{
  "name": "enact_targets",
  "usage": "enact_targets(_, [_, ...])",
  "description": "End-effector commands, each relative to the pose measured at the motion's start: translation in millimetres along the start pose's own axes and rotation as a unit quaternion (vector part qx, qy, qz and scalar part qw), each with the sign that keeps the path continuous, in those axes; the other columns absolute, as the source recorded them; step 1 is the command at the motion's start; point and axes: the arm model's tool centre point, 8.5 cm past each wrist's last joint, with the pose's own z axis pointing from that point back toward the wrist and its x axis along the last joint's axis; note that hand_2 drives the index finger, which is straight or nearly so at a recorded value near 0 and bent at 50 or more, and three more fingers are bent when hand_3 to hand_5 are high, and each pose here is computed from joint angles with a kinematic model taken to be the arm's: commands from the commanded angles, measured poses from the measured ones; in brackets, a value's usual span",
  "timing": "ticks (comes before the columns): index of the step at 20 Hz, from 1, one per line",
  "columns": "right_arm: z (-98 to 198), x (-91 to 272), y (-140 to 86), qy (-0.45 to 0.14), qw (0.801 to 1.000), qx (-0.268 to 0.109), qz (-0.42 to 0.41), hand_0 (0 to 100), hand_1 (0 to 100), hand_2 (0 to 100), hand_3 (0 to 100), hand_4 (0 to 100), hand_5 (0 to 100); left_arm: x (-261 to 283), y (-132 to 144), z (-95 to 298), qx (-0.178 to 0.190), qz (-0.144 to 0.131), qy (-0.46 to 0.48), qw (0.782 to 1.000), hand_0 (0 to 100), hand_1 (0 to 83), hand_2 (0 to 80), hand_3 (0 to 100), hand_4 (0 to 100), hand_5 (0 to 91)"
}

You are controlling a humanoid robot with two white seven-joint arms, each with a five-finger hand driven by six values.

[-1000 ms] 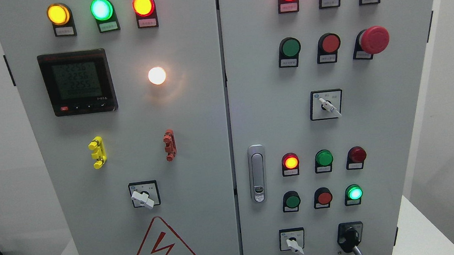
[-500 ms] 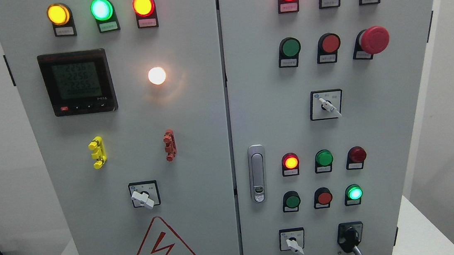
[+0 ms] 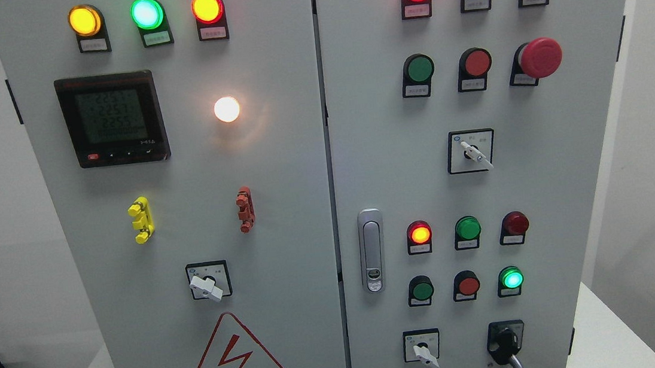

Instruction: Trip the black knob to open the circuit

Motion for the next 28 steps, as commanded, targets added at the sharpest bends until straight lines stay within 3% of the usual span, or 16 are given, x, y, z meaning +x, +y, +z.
enact_targets(1, [-8.0, 18.6, 18.9, -0.039, 0.998, 0.04, -0.004, 100, 90, 0, 100, 90, 84, 2.7, -1.0, -0.2, -0.001, 0.002, -0.003, 1.0, 12, 38.9, 0.0, 0, 0, 0.0])
enact_targets(28, [-7.8, 11.4, -1.9, -0.026, 0.999, 0.02, -0.001, 100, 90, 0, 100, 90, 83, 1.8, -1.0, -0.1, -0.001, 0.002, -0.002, 1.0, 12, 38.9, 0.0, 0, 0, 0.0])
